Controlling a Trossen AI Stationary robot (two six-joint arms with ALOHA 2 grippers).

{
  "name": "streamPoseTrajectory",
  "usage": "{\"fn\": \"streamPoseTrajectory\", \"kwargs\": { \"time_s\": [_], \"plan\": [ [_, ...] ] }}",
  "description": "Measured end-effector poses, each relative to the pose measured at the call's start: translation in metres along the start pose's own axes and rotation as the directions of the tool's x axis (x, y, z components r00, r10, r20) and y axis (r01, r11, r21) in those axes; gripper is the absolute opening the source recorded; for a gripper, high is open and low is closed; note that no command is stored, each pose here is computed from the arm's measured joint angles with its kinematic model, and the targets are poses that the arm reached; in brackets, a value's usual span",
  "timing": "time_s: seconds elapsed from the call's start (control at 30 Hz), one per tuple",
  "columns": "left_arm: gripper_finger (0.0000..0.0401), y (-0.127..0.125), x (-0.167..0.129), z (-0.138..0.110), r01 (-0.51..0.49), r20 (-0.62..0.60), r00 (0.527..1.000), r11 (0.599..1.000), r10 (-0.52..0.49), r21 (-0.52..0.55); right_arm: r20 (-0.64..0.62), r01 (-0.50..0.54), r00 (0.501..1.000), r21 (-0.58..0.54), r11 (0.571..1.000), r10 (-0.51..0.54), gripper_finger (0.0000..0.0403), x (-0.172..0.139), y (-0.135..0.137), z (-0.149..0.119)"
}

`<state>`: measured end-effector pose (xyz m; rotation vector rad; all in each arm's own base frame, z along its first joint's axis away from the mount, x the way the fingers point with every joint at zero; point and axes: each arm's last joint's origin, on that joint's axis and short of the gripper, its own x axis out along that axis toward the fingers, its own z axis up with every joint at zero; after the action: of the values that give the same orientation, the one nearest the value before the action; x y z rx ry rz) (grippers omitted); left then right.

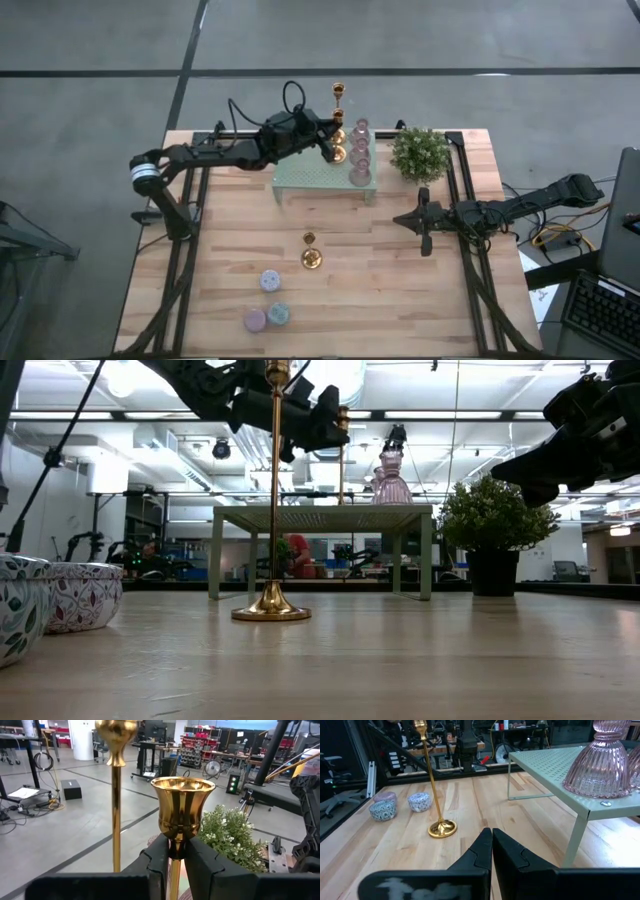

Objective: Pick & Place candle stick holders
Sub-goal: Put the left gold candle holder on the shelf aligned with the other candle holder on the shelf, then put the gold candle holder on the shelf aligned with the other candle holder on the shelf

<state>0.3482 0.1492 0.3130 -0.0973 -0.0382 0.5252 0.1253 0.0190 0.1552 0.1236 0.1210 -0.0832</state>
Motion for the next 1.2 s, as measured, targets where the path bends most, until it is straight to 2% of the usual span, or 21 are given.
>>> {"fn": "streamPoseTrajectory", "kwargs": {
  "time_s": [0.47, 0.67, 0.93, 1.2],
  "plan": [
    [0.005, -0.001, -0.001, -0.007, 0.009, -0.008, 1.0, 1.0, -0.009, 0.014, 0.0, 0.0, 1.0, 0.0, 1.0, 0.0, 0.0008, 0.0, 0.0, 0.0],
    [0.0065, -0.002, -0.002, -0.009, 0.022, -0.015, 1.0, 1.0, -0.022, 0.021, 0.0, 0.0, 1.0, 0.0, 1.0, 0.0, 0.0008, 0.0, 0.0, 0.0],
    [0.011, -0.001, -0.002, -0.013, 0.021, -0.04, 0.999, 0.999, -0.02, 0.024, 0.0, 0.0, 1.0, 0.0, 1.0, 0.0, 0.0008, 0.0, 0.0, 0.0],
    [0.0186, -0.002, -0.002, -0.013, 0.03, -0.043, 0.999, 0.999, -0.029, 0.023, 0.0, 0.0, 1.0, 0.0, 1.0, 0.0, 0.0008, 0.0, 0.0, 0.0]
  ]
}}
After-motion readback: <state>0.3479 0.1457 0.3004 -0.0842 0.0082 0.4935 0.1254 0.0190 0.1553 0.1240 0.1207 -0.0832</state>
